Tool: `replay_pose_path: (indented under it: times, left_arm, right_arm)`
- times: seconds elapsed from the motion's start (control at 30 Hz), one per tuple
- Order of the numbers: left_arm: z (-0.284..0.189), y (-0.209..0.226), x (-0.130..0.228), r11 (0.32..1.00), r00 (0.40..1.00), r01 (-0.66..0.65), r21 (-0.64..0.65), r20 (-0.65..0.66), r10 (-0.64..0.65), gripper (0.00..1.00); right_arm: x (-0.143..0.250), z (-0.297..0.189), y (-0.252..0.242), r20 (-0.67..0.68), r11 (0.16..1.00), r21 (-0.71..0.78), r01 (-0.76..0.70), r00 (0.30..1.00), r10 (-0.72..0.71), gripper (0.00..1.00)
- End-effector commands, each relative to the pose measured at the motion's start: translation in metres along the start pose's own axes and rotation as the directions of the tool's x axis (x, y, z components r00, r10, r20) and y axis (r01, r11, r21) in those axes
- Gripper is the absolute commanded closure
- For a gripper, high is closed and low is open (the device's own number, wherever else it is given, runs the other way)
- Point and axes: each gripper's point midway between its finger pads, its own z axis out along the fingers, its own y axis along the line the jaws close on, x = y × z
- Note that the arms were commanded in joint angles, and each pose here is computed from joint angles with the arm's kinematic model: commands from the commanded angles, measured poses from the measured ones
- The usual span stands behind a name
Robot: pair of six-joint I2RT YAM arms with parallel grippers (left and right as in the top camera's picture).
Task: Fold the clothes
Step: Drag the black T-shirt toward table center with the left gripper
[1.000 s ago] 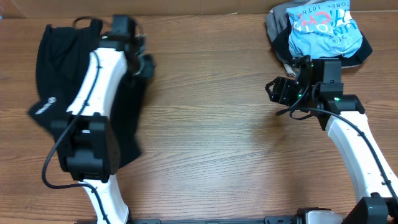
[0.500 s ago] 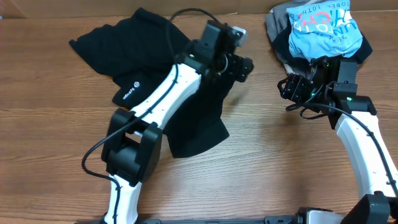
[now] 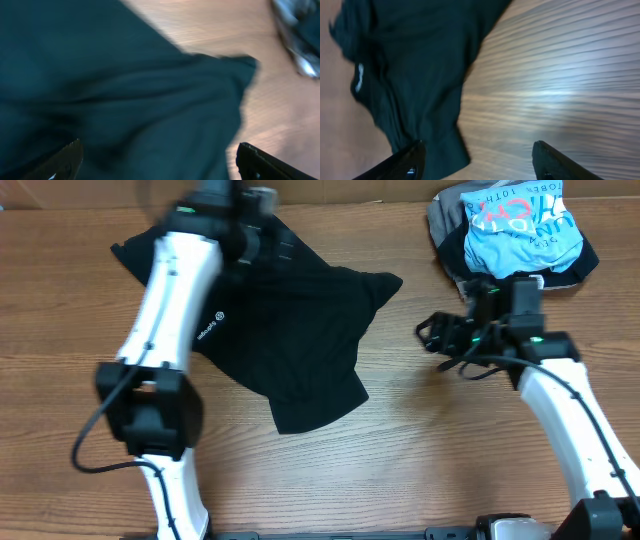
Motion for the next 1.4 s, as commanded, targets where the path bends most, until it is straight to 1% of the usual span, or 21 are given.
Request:
replay_pose_path:
  times: [0.0,0.1,0.17,0.2,0.33,0.43,0.53,0.63,0.73,0.97,1.2,1.27,1.33,1.37]
  left_arm:
    - [-0.038,0.040,-0.016,0.999,0.997,-0.007,-0.053,0.073,0.011,0.00]
    - [-0.052,0.081,-0.020,0.994,0.993,0.055,-0.094,0.105,-0.045,0.00]
    - [-0.059,0.101,-0.021,0.990,0.990,0.084,-0.112,0.124,-0.070,0.00]
    - [-0.062,0.110,-0.022,0.988,0.988,0.095,-0.122,0.133,-0.079,0.00]
    - [-0.071,0.138,-0.022,0.975,0.981,0.135,-0.177,0.159,-0.108,0.00]
    - [-0.076,0.153,-0.023,0.964,0.978,0.151,-0.218,0.175,-0.114,0.00]
    - [-0.076,0.154,-0.023,0.965,0.981,0.131,-0.227,0.172,-0.093,0.00]
    - [-0.074,0.155,-0.024,0.961,0.982,0.126,-0.247,0.168,-0.086,0.00]
    - [-0.073,0.154,-0.023,0.961,0.983,0.125,-0.245,0.165,-0.085,0.00]
    - [-0.072,0.153,-0.021,0.962,0.984,0.126,-0.244,0.155,-0.090,0.00]
    - [-0.072,0.154,-0.017,0.959,0.986,0.126,-0.253,0.141,-0.092,0.00]
    - [-0.072,0.156,-0.016,0.956,0.986,0.128,-0.265,0.137,-0.094,0.00]
    - [-0.072,0.156,-0.016,0.955,0.986,0.128,-0.266,0.137,-0.094,0.00]
    - [-0.072,0.156,-0.016,0.955,0.986,0.128,-0.267,0.137,-0.094,0.00]
  right_arm:
    - [0.009,0.011,0.019,-0.018,0.993,0.059,0.106,0.994,-0.105,0.30]
    - [0.026,0.030,0.026,-0.058,0.975,0.152,0.163,0.986,-0.156,0.31]
    - [0.038,0.043,0.032,-0.095,0.963,0.172,0.210,0.976,-0.196,0.32]
    - [0.044,0.051,0.036,-0.114,0.956,0.176,0.233,0.970,-0.215,0.34]
    - [0.067,0.081,0.040,-0.189,0.932,0.196,0.303,0.945,-0.267,0.42]
    - [0.084,0.102,0.033,-0.253,0.917,0.221,0.333,0.927,-0.276,0.43]
    - [0.096,0.113,0.028,-0.299,0.916,0.218,0.338,0.916,-0.266,0.44]
    - [0.107,0.121,0.029,-0.339,0.924,0.191,0.332,0.905,-0.256,0.48]
    - [0.115,0.125,0.031,-0.356,0.924,0.188,0.333,0.900,-0.252,0.48]
    - [0.119,0.132,0.044,-0.341,0.919,0.160,0.360,0.894,-0.290,0.48]
    - [0.123,0.144,0.039,-0.347,0.919,0.162,0.360,0.892,-0.289,0.49]
    - [0.123,0.147,0.039,-0.346,0.919,0.162,0.358,0.893,-0.287,0.52]
    - [0.122,0.147,0.040,-0.340,0.921,0.162,0.353,0.897,-0.284,0.57]
    - [0.121,0.148,0.040,-0.336,0.924,0.165,0.344,0.901,-0.275,0.62]
